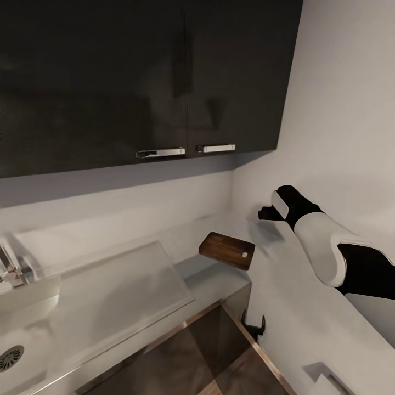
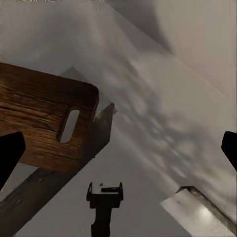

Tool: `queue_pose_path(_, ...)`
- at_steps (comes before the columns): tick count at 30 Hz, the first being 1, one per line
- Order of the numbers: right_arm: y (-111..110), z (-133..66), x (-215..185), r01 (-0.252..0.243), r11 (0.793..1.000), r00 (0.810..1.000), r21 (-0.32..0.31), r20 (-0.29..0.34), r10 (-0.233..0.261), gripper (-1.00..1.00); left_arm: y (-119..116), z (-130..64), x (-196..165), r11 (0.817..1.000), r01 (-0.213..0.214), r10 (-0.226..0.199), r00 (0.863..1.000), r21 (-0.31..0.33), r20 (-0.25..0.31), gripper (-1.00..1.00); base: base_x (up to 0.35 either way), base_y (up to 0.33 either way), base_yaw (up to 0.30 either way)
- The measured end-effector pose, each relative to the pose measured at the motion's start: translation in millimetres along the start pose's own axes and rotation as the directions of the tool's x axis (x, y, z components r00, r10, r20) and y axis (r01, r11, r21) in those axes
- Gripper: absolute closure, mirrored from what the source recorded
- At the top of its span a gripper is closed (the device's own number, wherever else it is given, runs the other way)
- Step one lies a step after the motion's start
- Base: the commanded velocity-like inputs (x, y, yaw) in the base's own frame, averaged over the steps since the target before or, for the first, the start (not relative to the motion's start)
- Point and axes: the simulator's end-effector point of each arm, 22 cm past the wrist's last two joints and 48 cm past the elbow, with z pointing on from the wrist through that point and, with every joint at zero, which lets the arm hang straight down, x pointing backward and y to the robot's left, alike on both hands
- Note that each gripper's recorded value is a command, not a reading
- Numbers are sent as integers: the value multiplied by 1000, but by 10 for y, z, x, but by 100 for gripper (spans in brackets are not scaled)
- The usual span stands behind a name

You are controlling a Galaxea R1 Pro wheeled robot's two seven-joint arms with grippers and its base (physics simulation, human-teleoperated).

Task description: In the kitchen, take the Vidalia onion out of the sink, dice it on the chopping board with the paring knife, put the diced onion into the bowl on the countertop, then place both the paring knife and the chopping board into the sink.

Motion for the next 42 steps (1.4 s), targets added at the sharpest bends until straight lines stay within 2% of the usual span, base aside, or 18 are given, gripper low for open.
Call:
queue_pose_path(14, 0, 13, 10, 0, 1000, 1000, -1, -2, 0, -100, 0, 0, 10, 1000, 0, 0, 1000, 0, -3, -100, 262, 12, 0)
queue_pose_path(42, 0, 33, 45, -1, 1000, 1000, -1, -7, 1, -100, -5, -2, 24, 1000, 0, 0, 1000, 1, -6, -100, 7, 0, 0)
